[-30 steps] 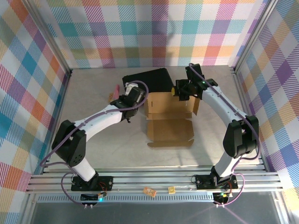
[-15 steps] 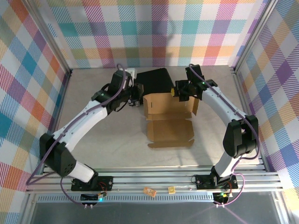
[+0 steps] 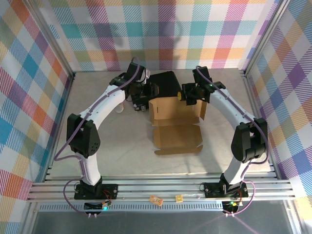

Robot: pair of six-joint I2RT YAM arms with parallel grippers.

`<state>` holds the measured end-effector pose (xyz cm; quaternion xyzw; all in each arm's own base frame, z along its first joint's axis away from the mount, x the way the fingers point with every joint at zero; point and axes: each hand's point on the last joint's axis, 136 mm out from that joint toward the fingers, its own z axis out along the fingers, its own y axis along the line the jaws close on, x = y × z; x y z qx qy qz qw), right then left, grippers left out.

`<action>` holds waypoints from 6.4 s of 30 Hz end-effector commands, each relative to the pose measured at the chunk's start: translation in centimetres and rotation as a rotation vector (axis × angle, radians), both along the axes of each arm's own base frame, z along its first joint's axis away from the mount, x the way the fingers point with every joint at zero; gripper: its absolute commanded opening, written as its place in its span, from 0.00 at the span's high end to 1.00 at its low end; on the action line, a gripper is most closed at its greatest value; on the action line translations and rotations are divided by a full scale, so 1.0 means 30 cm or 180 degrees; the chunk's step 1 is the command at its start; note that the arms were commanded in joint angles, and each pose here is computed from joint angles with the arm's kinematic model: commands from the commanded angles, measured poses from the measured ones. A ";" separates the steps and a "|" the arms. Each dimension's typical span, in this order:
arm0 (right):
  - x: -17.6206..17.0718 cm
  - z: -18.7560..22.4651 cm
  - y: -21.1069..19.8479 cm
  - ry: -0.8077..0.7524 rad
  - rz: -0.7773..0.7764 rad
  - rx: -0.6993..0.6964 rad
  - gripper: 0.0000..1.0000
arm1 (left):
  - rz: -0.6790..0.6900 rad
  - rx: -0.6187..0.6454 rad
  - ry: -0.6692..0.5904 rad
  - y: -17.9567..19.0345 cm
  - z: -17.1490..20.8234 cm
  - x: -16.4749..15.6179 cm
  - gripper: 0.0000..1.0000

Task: Fold the paper box

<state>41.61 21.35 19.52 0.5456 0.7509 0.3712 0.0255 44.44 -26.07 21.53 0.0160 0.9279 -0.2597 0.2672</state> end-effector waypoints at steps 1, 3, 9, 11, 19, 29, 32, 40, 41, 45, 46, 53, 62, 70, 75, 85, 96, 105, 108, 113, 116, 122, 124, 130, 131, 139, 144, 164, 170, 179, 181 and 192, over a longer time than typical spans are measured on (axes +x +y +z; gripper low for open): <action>0.015 0.013 0.007 -0.0009 0.0027 0.0045 1.00 | 0.0433 -0.0394 0.0439 0.021 0.088 -0.063 0.48; 0.018 0.008 0.009 -0.0009 0.0033 0.0059 1.00 | 0.0553 -0.0477 0.0610 0.027 0.090 -0.080 0.48; 0.025 0.003 0.016 -0.0011 0.0034 0.0084 1.00 | 0.0703 -0.0274 0.1027 0.049 0.034 -0.109 0.49; 0.026 0.004 0.018 -0.0014 0.0041 0.0092 1.00 | 0.0702 -0.0323 0.0973 0.041 0.033 -0.086 0.49; 0.022 -0.003 0.019 -0.0008 0.0022 0.0127 1.00 | 0.0580 -0.0502 0.1151 -0.052 -0.015 -0.060 0.47; 0.025 -0.010 0.022 -0.0007 0.0026 0.0130 1.00 | 0.0618 -0.0733 0.1185 -0.101 0.017 -0.071 0.49; 0.027 -0.008 0.022 -0.0022 0.0021 0.0140 1.00 | 0.0699 -0.0777 0.1276 -0.111 0.019 -0.095 0.50; 0.032 -0.009 0.028 -0.0059 0.0029 0.0183 1.00 | 0.1128 -0.1083 0.1353 -0.102 0.029 -0.102 0.52; 0.033 -0.007 0.028 -0.0073 0.0034 0.0188 1.00 | 0.1186 -0.1123 0.1344 -0.100 0.031 -0.096 0.52; 0.031 -0.001 0.035 -0.0113 0.0067 0.0219 1.00 | 0.1425 -0.1324 0.1372 -0.103 0.015 -0.057 0.51; 0.030 0.001 0.035 -0.0129 0.0069 0.0225 1.00 | 0.1473 -0.1389 0.1379 -0.108 0.013 -0.048 0.51; 0.017 0.007 0.032 -0.0164 0.0082 0.0237 1.00 | 0.1656 -0.1611 0.1407 -0.133 0.025 0.005 0.58; 0.012 0.008 0.029 -0.0252 0.0084 0.0253 1.00 | 0.1688 -0.1592 0.1486 -0.126 -0.004 -0.007 1.00; 0.021 -0.007 0.008 -0.0202 0.0002 0.0252 1.00 | 0.1360 -0.1703 0.0955 -0.085 0.150 0.014 0.54; 0.059 0.007 -0.033 -0.0144 -0.0154 0.0349 1.00 | 0.1262 -0.0839 0.0251 0.129 0.208 -0.111 0.45; 0.074 0.071 -0.094 0.0038 -0.0241 0.0497 1.00 | 0.0935 -0.0961 0.0644 0.254 -0.238 -0.278 0.84; 0.070 0.167 -0.141 0.0055 -0.0264 0.0684 1.00 | 0.0570 -0.1391 0.0347 0.017 -0.369 -0.100 0.74; 0.007 0.287 -0.178 -0.0048 -0.0252 0.0807 1.00 | 0.0375 -0.1486 -0.0064 0.006 -0.343 -0.095 0.71; -0.007 0.327 -0.170 -0.0071 -0.0196 0.0862 1.00 | 0.0363 -0.1443 -0.0069 0.015 -0.367 -0.087 0.72; -0.032 0.354 -0.171 -0.0086 -0.0180 0.0870 1.00 | 0.0316 -0.1518 -0.0199 -0.007 -0.361 -0.037 0.72; -0.035 0.343 -0.170 -0.0063 -0.0189 0.0891 1.00 | 0.0196 -0.1666 -0.0266 -0.051 -0.341 -0.018 0.71; -0.013 0.325 -0.175 -0.0075 -0.0231 0.0903 1.00 | 0.0016 -0.1888 -0.0312 -0.119 -0.306 -0.055 0.69; -0.008 0.319 -0.174 -0.0068 -0.0237 0.0918 1.00 | 0.0022 -0.1883 -0.0330 -0.122 -0.305 -0.074 0.69; -0.013 0.310 -0.171 -0.0052 -0.0248 0.0949 1.00 | 0.0048 -0.1903 -0.0388 -0.134 -0.278 -0.083 0.61; -0.014 0.307 -0.171 -0.0045 -0.0248 0.0951 1.00 | 0.0050 -0.1899 -0.0391 -0.138 -0.275 -0.079 0.60; -0.019 0.309 -0.170 -0.0038 -0.0261 0.0973 1.00 | -0.0017 -0.1750 -0.0425 -0.183 -0.267 -0.055 0.53; -0.030 0.291 -0.166 0.0004 -0.0273 0.0991 1.00 | -0.0092 -0.1741 -0.0402 -0.229 -0.279 -0.059 0.52; -0.018 0.172 -0.149 -0.0154 -0.0007 0.0662 1.00 | -0.0060 -0.1612 -0.0215 -0.220 -0.339 -0.156 0.60; 0.042 0.133 -0.103 -0.0622 0.0171 0.0672 1.00 | -0.0043 -0.1503 -0.0178 -0.148 -0.295 -0.248 0.49; 0.036 0.081 0.021 -0.0640 0.0458 0.0792 1.00 | 0.0107 -0.1380 -0.0202 0.003 -0.120 -0.351 0.42; 0.022 0.071 0.048 -0.0624 0.0535 0.0782 1.00 | 0.0187 -0.1310 -0.0216 0.053 -0.092 -0.365 0.41; -0.048 -0.024 0.131 -0.0780 0.1085 0.0852 1.00 | 0.0611 -0.1042 -0.0217 0.284 -0.096 -0.387 0.41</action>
